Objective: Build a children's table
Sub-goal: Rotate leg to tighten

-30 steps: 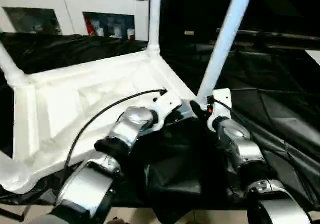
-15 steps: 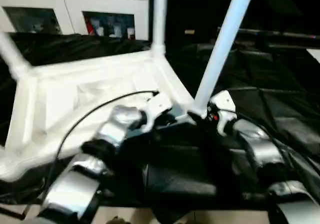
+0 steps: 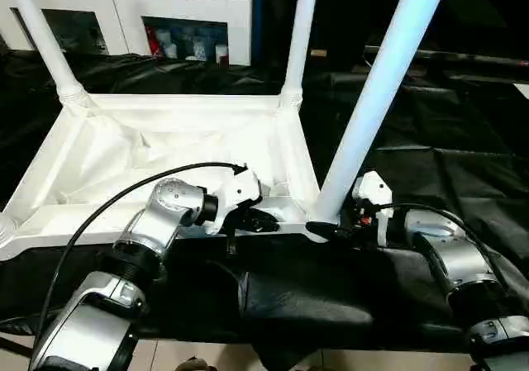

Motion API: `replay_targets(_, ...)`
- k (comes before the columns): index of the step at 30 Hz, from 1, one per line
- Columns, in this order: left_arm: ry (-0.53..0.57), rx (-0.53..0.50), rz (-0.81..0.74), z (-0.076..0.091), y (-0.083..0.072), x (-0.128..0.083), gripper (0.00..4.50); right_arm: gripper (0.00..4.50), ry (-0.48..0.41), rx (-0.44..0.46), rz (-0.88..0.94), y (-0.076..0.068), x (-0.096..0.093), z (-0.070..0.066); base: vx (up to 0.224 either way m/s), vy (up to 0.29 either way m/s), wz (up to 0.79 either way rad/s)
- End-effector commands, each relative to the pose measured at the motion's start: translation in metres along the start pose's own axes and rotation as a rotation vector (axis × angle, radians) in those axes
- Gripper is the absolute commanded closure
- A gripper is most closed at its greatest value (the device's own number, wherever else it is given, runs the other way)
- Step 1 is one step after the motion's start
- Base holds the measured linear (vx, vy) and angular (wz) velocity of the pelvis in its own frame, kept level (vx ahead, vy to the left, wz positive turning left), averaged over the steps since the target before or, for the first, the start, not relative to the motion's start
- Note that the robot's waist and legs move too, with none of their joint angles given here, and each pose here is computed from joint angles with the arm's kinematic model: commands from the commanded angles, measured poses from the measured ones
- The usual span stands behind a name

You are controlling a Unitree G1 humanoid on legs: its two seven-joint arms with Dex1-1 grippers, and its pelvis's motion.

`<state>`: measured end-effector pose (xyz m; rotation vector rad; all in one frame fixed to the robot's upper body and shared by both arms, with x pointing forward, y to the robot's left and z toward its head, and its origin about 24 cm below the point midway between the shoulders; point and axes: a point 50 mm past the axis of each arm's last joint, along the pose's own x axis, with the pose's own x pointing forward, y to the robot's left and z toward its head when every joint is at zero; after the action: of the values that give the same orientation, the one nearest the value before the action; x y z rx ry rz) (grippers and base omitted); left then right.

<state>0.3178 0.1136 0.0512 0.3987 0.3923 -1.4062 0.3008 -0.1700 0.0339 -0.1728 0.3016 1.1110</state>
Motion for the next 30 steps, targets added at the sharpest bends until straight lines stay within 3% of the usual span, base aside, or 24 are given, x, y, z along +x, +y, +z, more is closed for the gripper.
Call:
replay_targets(1, -0.030, -0.008, -0.041, 0.001, -0.006, 0.005, 4.50, 1.42, 0.018, 0.022, 0.024, 0.004, 0.000, -0.005, 0.000, 0.000, 0.00)
replay_targets(4, -0.028, -0.006, -0.032, 0.002, -0.006, 0.006, 4.50, 1.63, 0.017, 0.038, 0.022, 0.006, 0.001, -0.007, 0.000, 0.000, 0.00)
replay_targets(9, 0.006, -0.017, 0.111, 0.002, 0.004, 0.017, 4.50, 1.78, 0.038, 0.123, -0.190, -0.003, 0.007, -0.020, 0.000, 0.000, 0.00)
replay_targets(13, 0.012, -0.057, 0.291, 0.015, 0.017, 0.042, 4.50, 1.80, 0.012, 0.312, -0.518, -0.013, 0.020, -0.031, 0.000, 0.000, 0.00)
replay_targets(17, 0.023, -0.076, 0.336, 0.023, 0.016, 0.061, 4.50, 1.80, 0.008, 0.371, -0.627, -0.013, 0.034, -0.030, 0.000, 0.000, 0.00)
replay_targets(18, 0.018, -0.080, 0.342, 0.030, 0.013, 0.074, 4.50, 1.80, 0.006, 0.404, -0.673, -0.011, 0.048, -0.026, 0.000, 0.000, 0.00)
replay_targets(21, 0.010, -0.059, 0.335, 0.041, 0.010, 0.089, 4.50, 1.80, -0.001, 0.371, -0.658, -0.006, 0.071, -0.013, 0.000, 0.000, 0.00)
replay_targets(24, 0.004, -0.050, 0.331, 0.045, 0.011, 0.090, 4.50, 1.10, -0.025, 0.316, -0.621, -0.004, 0.077, -0.004, 0.000, 0.000, 0.00)
replay_targets(26, 0.002, -0.045, 0.326, 0.044, 0.013, 0.087, 4.50, 1.02, -0.038, 0.277, -0.601, -0.006, 0.075, 0.000, 0.000, 0.000, 0.00)
replay_targets(27, 0.001, -0.042, 0.321, 0.043, 0.014, 0.084, 4.50, 0.78, -0.048, 0.252, -0.587, -0.007, 0.073, 0.003, 0.000, 0.000, 0.00)
replay_targets(30, 0.010, -0.028, 0.278, 0.035, 0.016, 0.073, 4.50, 0.78, -0.089, 0.205, -0.477, -0.012, 0.058, 0.006, 0.000, 0.000, 0.00)
